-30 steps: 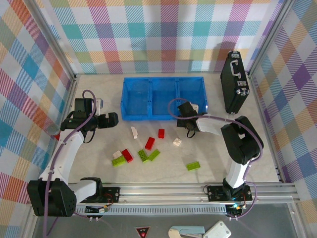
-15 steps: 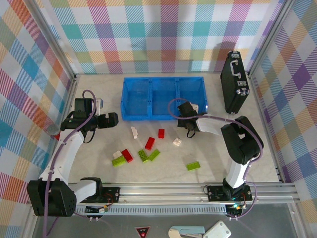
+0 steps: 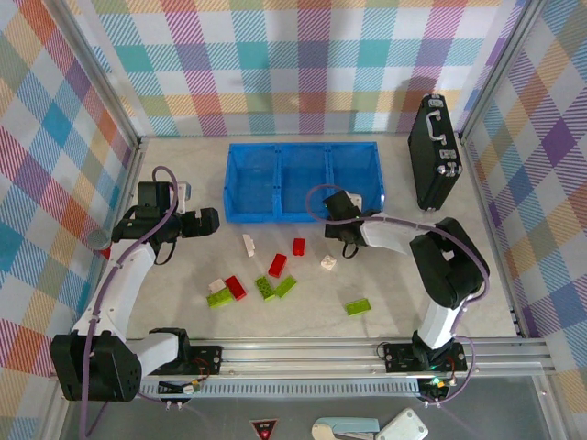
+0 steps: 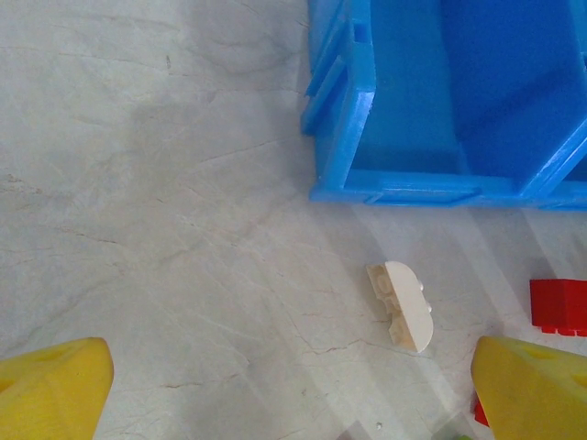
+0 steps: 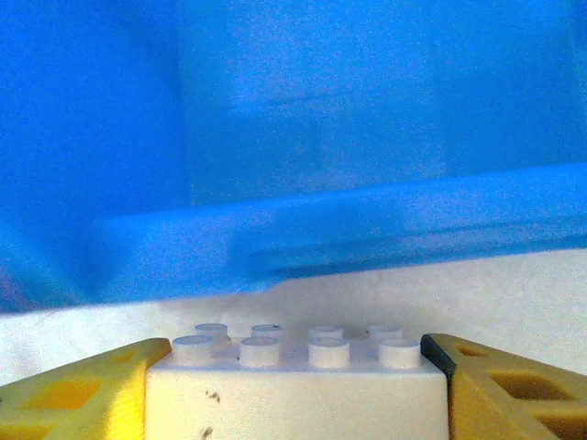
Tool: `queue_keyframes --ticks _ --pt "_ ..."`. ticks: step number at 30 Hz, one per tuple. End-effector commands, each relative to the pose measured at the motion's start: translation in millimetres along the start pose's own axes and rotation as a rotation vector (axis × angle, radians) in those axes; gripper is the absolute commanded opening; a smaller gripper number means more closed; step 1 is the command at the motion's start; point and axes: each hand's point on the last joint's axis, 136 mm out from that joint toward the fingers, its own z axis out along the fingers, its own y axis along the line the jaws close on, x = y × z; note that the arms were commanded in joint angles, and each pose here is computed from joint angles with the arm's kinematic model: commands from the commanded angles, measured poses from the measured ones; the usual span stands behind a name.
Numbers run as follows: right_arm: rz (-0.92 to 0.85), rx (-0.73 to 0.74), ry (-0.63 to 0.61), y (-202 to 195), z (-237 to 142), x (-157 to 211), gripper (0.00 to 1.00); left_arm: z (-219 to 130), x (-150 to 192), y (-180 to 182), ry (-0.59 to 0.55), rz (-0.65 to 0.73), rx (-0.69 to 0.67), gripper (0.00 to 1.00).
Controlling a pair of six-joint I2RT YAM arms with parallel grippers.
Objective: Sort the legos into containers by color
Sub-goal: Pick up the lego from the center of the table, then place the lego in the container.
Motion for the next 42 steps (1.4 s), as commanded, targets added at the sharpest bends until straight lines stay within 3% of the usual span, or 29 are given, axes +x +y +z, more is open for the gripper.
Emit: queue_keyframes --ticks 1,7,21,30,42 --pt "-0.017 -0.026 -0.036 13.3 -22.3 -10.8 0.68 -6.0 2.5 -1.8 -0.010 0.012 0.013 1.00" --pt "-0.052 -0.078 -0.061 43.1 -43.5 -13.5 0.68 -9.5 0.6 -4.2 -0.025 0.011 0.024 1.00" --pt "-0.202 -0.204 -0.136 156.6 -84.0 -28.1 0.68 -20.7 -2.1 -5.5 -0.072 0.014 0.024 1.00" --pt "-0.254 -0.277 -0.149 220.4 -83.0 -37.6 0.68 -22.6 -2.1 -5.8 -0.078 0.010 0.025 1.00" --pt "-0.241 -0.333 -0.199 272.3 -58.5 -56.9 0.68 -21.5 -1.6 -8.2 -0.076 0.003 0.041 1.00"
